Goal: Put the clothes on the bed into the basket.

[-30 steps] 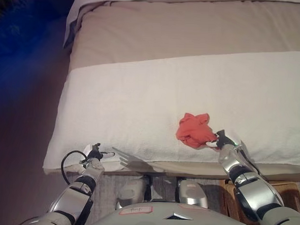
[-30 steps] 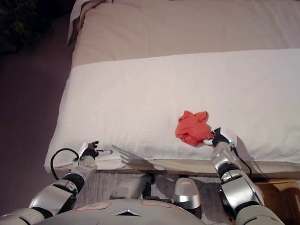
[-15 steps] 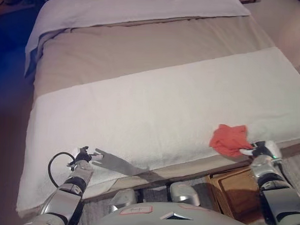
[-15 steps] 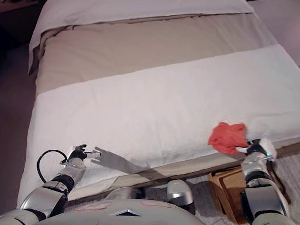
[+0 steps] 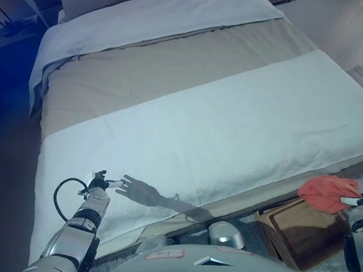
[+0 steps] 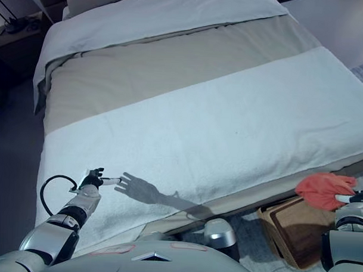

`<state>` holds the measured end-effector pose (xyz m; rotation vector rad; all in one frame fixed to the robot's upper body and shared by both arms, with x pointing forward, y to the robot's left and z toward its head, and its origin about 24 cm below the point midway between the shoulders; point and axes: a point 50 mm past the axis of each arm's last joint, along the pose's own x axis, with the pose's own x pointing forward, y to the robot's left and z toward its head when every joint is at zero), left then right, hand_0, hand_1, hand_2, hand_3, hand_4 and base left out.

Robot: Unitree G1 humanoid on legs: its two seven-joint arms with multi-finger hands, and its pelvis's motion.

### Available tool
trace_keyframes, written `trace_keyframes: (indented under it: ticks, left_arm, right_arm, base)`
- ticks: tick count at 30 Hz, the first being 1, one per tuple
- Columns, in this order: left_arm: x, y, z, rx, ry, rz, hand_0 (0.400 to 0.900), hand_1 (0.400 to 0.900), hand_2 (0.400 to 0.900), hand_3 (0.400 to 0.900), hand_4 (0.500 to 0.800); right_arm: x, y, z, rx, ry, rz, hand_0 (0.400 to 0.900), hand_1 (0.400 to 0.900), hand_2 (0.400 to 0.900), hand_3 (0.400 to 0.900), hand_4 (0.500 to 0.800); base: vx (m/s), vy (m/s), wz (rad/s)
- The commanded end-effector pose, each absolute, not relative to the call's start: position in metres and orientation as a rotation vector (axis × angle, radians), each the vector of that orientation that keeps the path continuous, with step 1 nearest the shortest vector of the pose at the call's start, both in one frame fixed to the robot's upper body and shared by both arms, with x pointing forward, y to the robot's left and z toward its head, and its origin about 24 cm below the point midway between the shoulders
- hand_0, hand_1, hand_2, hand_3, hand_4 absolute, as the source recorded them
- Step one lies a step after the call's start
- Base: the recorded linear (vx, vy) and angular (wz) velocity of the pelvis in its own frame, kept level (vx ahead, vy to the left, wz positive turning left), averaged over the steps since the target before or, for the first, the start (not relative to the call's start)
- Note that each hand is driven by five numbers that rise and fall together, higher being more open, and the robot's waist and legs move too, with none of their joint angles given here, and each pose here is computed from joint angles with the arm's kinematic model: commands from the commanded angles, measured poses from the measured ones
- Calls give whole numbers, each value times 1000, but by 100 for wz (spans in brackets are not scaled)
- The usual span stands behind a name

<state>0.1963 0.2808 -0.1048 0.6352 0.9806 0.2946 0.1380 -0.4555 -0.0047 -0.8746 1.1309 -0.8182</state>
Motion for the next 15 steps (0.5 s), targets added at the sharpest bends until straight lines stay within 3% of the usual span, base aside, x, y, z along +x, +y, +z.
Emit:
trace_keyframes:
  ticks: [1,13,14,15]
  left_arm:
    - [232,307,-70,763,851,350,900,900,900,900,800]
    - [239,296,-69,766,812,302,900,900,900,900,800]
    - [239,296,-69,768,814,299,900,900,900,900,800]
    - [240,297,-67,769,809,301,900,900,900,900,800]
  right_arm:
    - [115,-496,49,-952,1116,-1038,400,400,400,400,500]
    - [69,-521,81,-949,1203,-1184,400,400,400,400,500]
    - [68,-522,81,-932,1209,-1180,900,900,900,900,800]
    - [70,-522,82,-929,1204,-1167,900,900,900,900,800]
  base:
    - [-7,-14,6]
    - [-5,-11,0]
    - [-11,-23,-10]
    - [-9,-23,-11]
